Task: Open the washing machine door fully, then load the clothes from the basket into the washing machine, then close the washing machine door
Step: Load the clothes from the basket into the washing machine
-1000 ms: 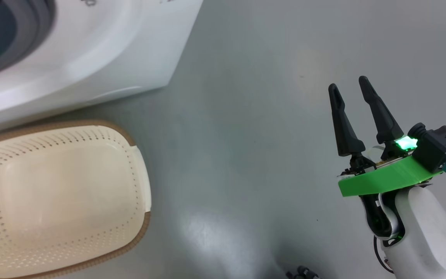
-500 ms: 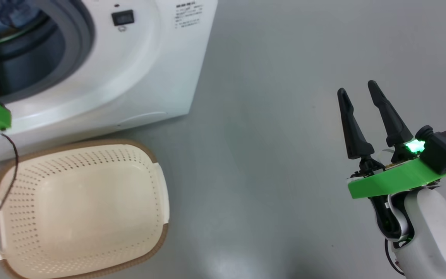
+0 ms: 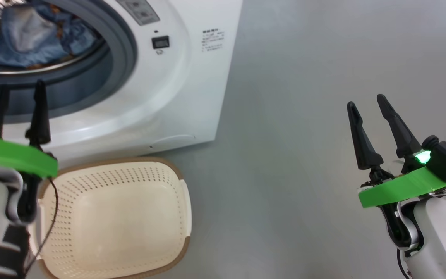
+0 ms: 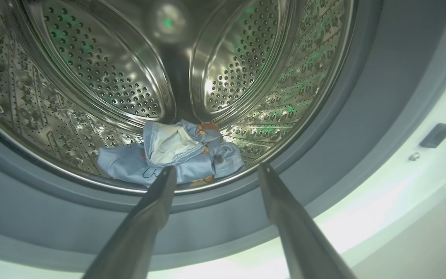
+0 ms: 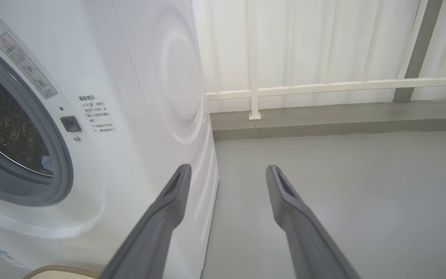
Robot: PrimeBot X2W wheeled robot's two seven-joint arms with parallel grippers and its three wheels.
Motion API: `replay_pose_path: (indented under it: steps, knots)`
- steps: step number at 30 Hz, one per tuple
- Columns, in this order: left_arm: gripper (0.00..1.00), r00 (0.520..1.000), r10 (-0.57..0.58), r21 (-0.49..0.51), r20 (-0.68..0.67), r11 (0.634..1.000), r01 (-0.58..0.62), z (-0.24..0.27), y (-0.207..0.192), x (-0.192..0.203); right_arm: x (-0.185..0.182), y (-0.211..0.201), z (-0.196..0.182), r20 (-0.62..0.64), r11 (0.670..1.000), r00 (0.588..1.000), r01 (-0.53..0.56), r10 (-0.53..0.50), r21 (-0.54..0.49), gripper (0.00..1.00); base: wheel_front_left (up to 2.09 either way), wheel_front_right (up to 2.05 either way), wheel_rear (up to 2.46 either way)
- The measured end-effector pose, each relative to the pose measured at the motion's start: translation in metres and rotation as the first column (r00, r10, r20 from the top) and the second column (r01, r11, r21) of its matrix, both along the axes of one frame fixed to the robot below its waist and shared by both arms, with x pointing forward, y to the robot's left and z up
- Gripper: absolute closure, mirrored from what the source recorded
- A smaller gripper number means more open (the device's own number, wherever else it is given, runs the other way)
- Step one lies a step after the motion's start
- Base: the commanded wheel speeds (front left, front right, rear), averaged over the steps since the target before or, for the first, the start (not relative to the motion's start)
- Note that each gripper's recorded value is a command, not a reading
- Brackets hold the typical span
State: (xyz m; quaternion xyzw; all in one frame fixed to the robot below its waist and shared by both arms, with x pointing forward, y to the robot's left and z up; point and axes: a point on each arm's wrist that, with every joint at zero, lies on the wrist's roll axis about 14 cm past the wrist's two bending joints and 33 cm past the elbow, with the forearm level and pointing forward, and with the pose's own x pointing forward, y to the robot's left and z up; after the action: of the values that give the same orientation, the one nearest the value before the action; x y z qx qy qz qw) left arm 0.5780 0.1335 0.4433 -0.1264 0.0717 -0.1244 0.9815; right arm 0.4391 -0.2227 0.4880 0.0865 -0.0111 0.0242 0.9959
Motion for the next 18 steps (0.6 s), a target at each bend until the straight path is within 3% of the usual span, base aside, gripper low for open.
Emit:
replay_pose_path:
  steps: [18]
  knots:
    - [0.0, 0.989, 0.12, -0.014, 0.087, 0.993, -0.119, 0.042, 0.046, -0.095, -0.023, 0.014, 0.028, 0.06, 0.998, 0.997, -0.058, 0.056, 0.019, 0.0, 0.0, 0.0, 0.0]
